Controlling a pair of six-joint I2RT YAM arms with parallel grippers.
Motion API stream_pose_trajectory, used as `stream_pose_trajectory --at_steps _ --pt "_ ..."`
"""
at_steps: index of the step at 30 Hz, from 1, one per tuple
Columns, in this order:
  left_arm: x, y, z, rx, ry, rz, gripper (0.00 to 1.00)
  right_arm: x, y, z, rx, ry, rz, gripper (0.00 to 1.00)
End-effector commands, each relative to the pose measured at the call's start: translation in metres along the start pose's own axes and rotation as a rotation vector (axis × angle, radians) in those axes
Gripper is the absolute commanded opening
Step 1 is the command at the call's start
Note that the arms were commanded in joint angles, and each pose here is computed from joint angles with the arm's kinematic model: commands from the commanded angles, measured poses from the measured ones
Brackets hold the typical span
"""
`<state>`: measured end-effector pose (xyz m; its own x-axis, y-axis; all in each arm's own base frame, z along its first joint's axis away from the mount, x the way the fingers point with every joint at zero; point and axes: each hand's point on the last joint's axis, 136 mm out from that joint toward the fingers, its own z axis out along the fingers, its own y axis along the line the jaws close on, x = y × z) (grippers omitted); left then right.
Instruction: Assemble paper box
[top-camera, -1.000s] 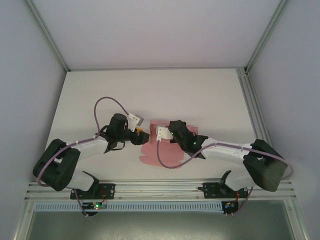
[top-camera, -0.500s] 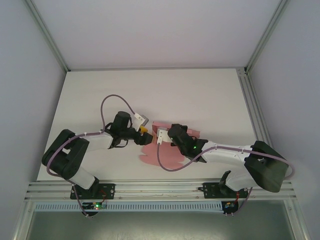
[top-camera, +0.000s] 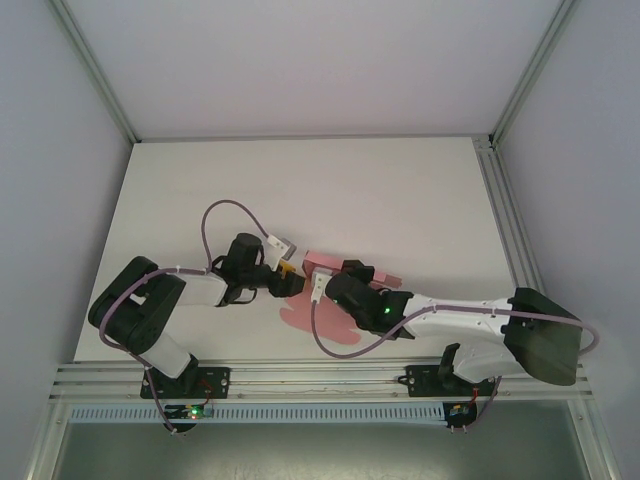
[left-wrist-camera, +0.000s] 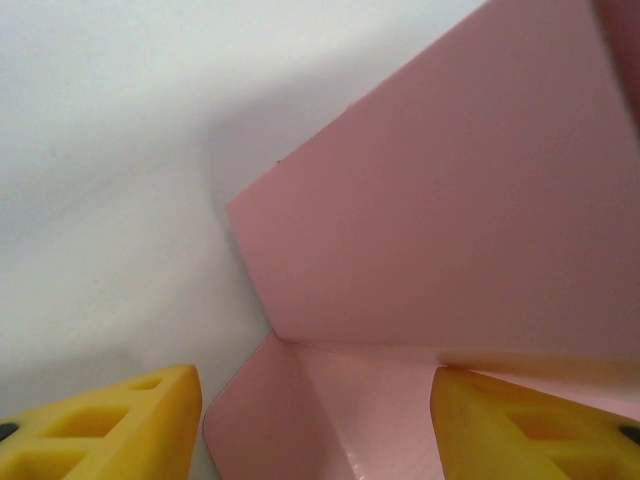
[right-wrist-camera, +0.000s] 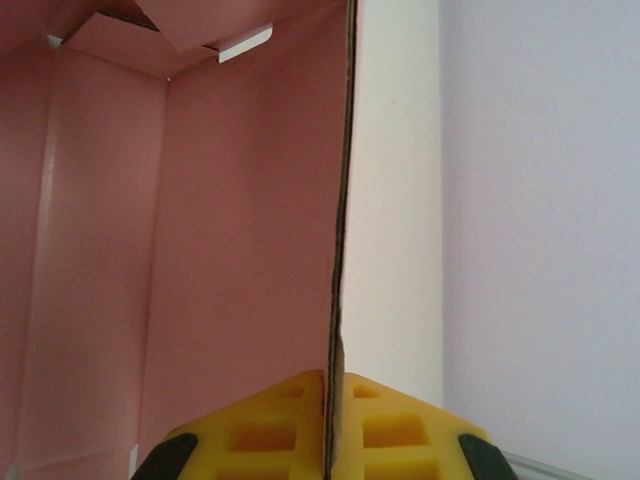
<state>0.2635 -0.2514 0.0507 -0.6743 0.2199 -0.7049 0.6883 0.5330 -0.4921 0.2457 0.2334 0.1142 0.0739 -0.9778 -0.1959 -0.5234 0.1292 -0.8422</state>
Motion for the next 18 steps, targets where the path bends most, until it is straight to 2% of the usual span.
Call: stream_pose_trajectory --at_steps 1,5,9,13,18 --pt "-0.020 -0.008 0.004 0.043 -0.058 0.063 0.63 0.017 0.039 -0.005 -0.141 0.025 -0.086 0.00" --pt "-0.026 -0.024 0.008 0.157 -0.086 0.131 0.62 0.026 0.057 -0.006 -0.197 0.065 -0.150 0.00" --pt "-0.033 -0.016 0.005 0.138 -0.127 0.133 0.58 0.043 0.065 -0.008 -0.188 0.152 -0.260 0.00" --pt "-0.034 -0.012 0.005 0.135 -0.097 0.114 0.56 0.059 0.068 -0.007 -0.145 0.197 -0.389 0.00" --pt "-0.032 -0.027 -0.002 0.199 -0.095 0.183 0.63 0.070 0.075 -0.001 -0.131 0.249 -0.536 0.00"
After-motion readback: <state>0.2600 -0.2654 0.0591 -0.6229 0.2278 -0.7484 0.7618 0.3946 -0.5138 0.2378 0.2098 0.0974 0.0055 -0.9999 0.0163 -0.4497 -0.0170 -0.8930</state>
